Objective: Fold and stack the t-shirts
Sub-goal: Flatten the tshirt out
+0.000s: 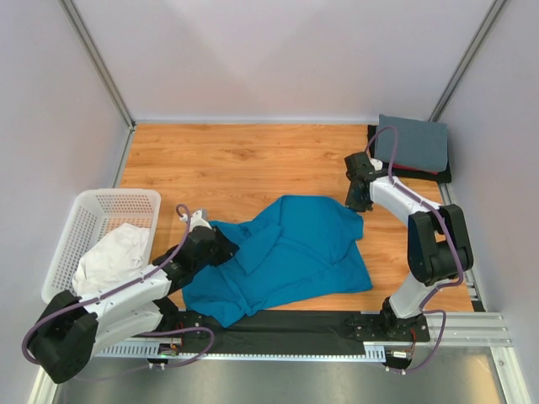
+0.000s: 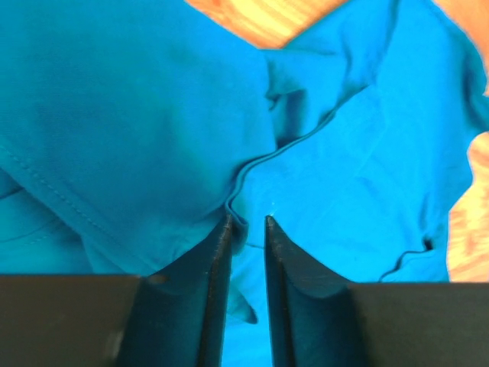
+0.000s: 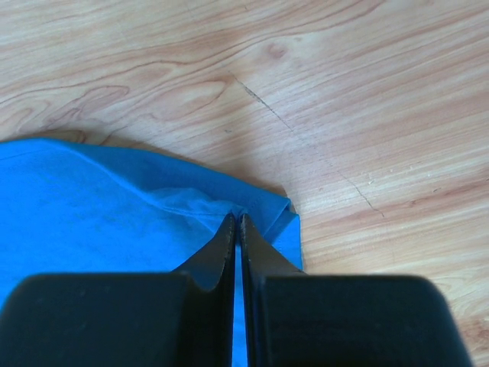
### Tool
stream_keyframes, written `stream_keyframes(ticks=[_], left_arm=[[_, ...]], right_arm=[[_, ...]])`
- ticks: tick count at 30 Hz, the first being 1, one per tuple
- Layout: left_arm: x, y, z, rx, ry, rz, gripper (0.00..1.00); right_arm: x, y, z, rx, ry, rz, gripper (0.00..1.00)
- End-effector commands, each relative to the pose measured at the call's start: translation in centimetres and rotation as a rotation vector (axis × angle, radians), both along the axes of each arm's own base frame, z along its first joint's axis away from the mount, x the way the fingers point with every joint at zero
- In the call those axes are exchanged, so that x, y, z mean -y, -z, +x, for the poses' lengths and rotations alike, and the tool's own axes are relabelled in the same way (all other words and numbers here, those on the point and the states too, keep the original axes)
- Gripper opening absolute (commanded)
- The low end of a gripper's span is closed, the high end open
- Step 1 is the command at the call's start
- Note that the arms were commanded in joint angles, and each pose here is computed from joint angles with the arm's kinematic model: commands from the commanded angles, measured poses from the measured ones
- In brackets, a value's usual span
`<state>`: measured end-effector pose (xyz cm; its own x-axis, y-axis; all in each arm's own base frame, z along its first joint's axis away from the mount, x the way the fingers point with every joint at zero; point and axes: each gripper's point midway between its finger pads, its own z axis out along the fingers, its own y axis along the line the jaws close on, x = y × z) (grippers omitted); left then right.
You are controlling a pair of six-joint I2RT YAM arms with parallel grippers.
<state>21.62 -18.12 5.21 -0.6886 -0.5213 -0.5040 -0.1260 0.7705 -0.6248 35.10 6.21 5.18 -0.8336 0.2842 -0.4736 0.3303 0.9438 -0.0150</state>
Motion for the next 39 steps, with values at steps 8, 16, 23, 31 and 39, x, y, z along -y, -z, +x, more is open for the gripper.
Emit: stream_keyframes(ticks=[8, 16, 23, 31, 39], left_arm=[[0.1, 1.1, -0.2, -0.047, 0.034, 0.048, 0.37], [-0.1, 0.2, 0.5, 0.0, 0.029, 0.067, 0.17], [-0.4, -3.4, 2.8, 0.153, 0.042, 0.137, 0.0], [-0.4, -10.3, 5.8, 0.417, 0.1, 0.222, 0.0], [-2.6, -22.2, 11.0, 0.741, 0.198, 0.528, 0.0]], right_arm=[[0.0, -0.4, 1.3, 0.027, 0.009, -0.012, 0.0], [0.1, -0.8, 1.5, 0.037, 0.007, -0.017, 0.0], [0.1, -1.3, 2.0, 0.051, 0.005, -0.023, 0.0], [-0.1, -5.0, 3.9, 0.153, 0.005, -0.015, 0.0], [-0.6, -16.4, 8.6, 0.481, -0.037, 0.034, 0.0]])
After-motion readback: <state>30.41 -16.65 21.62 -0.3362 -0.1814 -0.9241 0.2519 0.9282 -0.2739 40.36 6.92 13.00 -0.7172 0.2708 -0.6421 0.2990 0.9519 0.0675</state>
